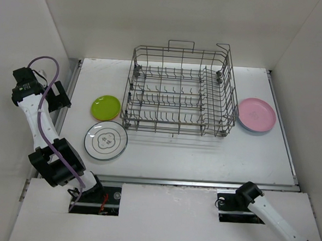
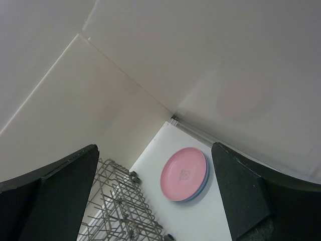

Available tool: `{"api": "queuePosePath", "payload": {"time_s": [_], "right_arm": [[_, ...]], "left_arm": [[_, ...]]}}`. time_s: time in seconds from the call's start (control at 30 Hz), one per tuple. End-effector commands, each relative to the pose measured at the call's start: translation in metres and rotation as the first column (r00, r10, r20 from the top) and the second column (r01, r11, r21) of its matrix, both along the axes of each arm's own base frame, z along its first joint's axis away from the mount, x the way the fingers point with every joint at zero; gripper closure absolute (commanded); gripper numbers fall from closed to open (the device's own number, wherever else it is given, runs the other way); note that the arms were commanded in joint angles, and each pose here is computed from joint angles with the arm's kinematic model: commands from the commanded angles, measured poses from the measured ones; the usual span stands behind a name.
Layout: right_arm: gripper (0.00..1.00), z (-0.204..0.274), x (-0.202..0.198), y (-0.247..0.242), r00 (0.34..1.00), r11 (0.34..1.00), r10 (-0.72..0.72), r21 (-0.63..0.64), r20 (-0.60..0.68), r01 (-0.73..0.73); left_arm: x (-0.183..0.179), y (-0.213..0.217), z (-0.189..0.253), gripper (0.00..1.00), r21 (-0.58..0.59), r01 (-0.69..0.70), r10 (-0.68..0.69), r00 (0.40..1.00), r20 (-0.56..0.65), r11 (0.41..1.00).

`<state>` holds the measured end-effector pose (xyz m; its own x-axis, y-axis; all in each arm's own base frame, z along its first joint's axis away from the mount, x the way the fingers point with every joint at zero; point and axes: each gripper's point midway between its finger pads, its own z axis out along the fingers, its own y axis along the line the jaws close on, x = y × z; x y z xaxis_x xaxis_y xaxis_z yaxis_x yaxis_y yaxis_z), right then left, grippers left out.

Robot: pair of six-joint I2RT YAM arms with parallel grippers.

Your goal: Unload the plates from the dish rack

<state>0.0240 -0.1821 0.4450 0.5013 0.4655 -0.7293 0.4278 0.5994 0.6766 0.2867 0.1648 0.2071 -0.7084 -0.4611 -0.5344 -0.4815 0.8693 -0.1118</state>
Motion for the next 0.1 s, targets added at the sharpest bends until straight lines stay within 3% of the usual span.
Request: {"api": "queuePosePath", "payload": {"time_s": [0.0,0.07], "right_arm": [[0.0,-0.001,-0.0003,0.0001,1.0,1.0,0.005,-0.017,-0.01,-0.005],[0.0,-0.001,-0.0002,0.0001,1.0,1.0,0.005,-0.017,-0.01,-0.005]], "left_arm": [[0.0008,-0.0053,0.0068,0.0,-0.013,0.006,-0.005,1.0,0.02,1.0],[0.0008,-0.0053,0.0068,0.0,-0.013,0.006,-0.005,1.0,0.02,1.0]]}}
